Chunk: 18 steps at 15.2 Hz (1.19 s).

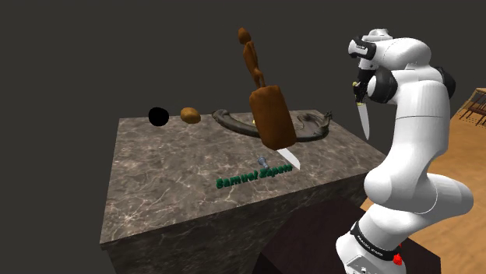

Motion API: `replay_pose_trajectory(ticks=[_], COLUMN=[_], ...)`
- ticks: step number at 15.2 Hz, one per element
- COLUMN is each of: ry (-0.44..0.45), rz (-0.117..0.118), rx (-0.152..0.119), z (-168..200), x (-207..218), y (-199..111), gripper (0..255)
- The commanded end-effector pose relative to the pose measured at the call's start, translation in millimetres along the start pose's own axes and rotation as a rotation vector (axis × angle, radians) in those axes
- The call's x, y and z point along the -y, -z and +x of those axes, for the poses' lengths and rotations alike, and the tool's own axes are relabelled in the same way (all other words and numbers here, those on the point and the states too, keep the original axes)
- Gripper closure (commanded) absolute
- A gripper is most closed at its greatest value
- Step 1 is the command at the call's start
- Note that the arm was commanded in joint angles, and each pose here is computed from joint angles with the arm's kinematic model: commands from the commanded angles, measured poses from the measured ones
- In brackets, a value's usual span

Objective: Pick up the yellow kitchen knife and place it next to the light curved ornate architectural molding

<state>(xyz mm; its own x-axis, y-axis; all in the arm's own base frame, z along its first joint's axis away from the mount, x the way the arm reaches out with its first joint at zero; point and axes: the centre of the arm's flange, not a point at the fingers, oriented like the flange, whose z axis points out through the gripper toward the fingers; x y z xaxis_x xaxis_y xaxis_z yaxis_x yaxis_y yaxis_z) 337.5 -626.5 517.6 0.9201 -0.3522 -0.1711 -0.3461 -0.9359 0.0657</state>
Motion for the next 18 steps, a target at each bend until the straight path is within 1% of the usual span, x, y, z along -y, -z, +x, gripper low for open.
replay_pose_trajectory(ticks=[1, 18], ry=[0.0, 0.0], rz=[0.0, 0.0], rx=[0.0, 0.0], z=[1.7, 17.1], x=[0.2, 6.1], y=[-11.6, -99.8], gripper=[255, 255])
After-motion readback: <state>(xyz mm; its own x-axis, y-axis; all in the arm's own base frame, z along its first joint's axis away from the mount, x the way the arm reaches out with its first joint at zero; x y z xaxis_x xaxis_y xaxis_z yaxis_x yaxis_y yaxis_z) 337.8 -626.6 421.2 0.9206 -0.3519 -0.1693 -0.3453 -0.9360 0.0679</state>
